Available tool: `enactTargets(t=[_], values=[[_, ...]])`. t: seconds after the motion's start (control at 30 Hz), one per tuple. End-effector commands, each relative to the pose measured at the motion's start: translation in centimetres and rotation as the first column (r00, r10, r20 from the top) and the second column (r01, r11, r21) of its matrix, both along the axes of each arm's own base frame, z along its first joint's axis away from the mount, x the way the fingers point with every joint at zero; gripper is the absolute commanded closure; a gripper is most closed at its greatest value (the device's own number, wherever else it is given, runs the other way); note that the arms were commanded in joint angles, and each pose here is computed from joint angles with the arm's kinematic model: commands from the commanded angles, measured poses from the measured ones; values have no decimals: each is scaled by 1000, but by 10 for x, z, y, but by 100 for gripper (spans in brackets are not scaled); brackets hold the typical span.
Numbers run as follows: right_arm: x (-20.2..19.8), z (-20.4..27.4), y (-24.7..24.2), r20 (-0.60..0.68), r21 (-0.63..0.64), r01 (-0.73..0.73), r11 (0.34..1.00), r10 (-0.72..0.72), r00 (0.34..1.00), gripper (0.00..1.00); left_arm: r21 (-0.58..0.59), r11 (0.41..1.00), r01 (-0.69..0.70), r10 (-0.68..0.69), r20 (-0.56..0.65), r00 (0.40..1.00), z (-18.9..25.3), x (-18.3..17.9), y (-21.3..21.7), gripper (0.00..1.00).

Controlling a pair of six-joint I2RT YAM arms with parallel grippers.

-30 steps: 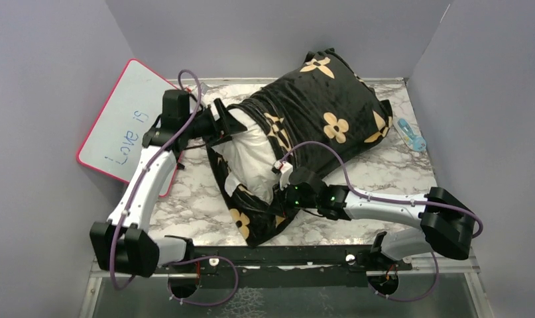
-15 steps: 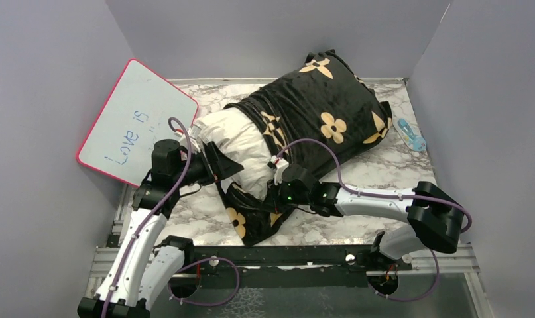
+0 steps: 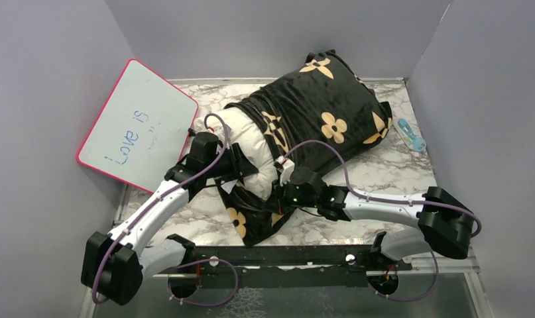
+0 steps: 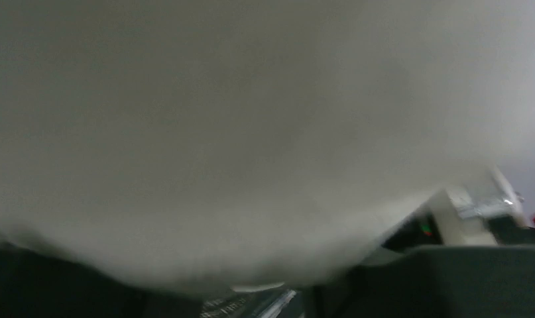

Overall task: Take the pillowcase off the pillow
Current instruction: Remove the pillow from the pillowcase.

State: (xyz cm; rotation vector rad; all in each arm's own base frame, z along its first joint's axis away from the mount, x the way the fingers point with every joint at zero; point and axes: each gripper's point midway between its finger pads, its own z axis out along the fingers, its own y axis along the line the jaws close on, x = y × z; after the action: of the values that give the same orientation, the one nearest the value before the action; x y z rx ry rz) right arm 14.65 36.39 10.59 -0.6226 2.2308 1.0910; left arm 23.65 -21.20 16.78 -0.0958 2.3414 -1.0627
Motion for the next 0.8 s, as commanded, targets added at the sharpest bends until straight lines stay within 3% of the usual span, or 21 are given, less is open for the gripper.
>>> enactTargets(t=[0.0,0.03,0.07,0.23,0.4,0.77], values=[[-32,25,7,-1,112,-140,984,141,990,91,-27,998,-49,51,105,993,19,37,-12,77],[-34,27,6,17,114,-159,981,158,987,91,-36,998,-44,48,120,992,25,41,-15,93],[-36,28,5,33,108,-182,977,180,983,91,-46,998,-35,41,134,990,32,45,-18,100],[-56,7,-6,57,-55,-363,930,366,929,95,-83,997,-3,21,223,975,88,70,-34,100],[-91,-32,-26,-74,-205,-512,834,508,858,99,-90,996,-9,34,273,962,142,98,-43,100],[-104,-70,-64,-190,-376,-516,769,482,856,99,-240,971,-22,91,281,955,196,118,-26,100]])
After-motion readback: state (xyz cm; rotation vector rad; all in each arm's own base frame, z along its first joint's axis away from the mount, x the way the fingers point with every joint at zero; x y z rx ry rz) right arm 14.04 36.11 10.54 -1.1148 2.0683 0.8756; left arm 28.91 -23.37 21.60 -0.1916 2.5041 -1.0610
